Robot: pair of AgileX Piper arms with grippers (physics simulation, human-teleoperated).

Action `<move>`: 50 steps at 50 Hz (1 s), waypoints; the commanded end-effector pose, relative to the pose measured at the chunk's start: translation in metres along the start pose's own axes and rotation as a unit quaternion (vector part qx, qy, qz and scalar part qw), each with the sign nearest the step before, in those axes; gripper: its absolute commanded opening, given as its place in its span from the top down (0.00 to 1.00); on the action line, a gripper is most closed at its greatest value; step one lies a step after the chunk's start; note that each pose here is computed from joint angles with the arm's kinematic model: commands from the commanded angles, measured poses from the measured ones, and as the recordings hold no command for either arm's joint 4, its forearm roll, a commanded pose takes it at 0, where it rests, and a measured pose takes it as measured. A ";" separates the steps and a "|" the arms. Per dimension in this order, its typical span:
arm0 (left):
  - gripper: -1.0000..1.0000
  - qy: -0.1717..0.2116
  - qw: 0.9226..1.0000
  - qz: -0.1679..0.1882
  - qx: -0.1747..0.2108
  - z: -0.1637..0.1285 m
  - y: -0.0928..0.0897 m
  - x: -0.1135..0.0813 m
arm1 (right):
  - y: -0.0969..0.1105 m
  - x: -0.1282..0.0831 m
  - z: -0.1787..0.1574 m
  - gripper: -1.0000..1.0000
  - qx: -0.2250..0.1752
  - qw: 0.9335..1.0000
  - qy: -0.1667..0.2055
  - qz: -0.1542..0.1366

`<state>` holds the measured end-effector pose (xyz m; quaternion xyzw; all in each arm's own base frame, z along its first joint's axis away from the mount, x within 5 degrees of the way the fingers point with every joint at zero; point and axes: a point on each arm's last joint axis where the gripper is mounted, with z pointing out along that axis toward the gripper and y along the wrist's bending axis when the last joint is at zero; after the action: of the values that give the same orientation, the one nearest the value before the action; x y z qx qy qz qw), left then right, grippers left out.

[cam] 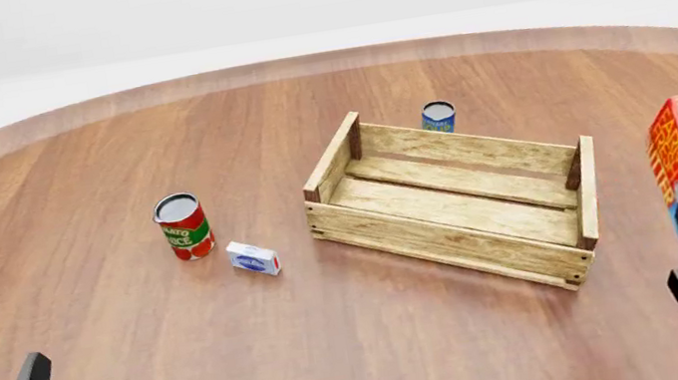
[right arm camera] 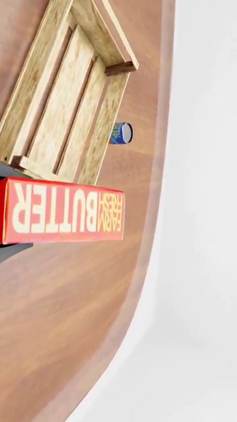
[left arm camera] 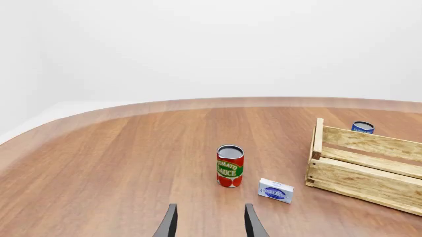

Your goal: Pick up the butter and put it in the tray.

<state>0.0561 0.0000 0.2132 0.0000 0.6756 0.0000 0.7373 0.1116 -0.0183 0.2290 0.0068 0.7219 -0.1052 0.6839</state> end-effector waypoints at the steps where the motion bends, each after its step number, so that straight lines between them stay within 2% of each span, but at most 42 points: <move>1: 0.00 0.000 1.000 0.000 0.000 0.000 0.000 0.000 | 0.001 -0.033 -0.010 1.00 -0.023 0.999 -0.031 0.000; 19: 0.00 0.000 1.000 0.000 0.000 0.000 0.000 0.000 | 0.007 -0.068 -0.003 1.00 -0.070 0.997 -0.031 -0.022; 30: 0.00 0.000 1.000 0.000 0.000 0.000 0.000 0.000 | 0.015 -0.083 0.007 1.00 -0.103 0.994 -0.035 -0.023; 50: 0.00 0.000 1.000 0.000 0.000 0.000 0.000 0.000 | 0.039 -0.081 0.048 1.00 -0.143 0.989 -0.030 -0.015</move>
<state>0.0561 0.0000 0.2132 0.0000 0.6756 0.0000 0.7373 0.1513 0.0147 0.2967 -0.1133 0.7138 -0.0404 0.6899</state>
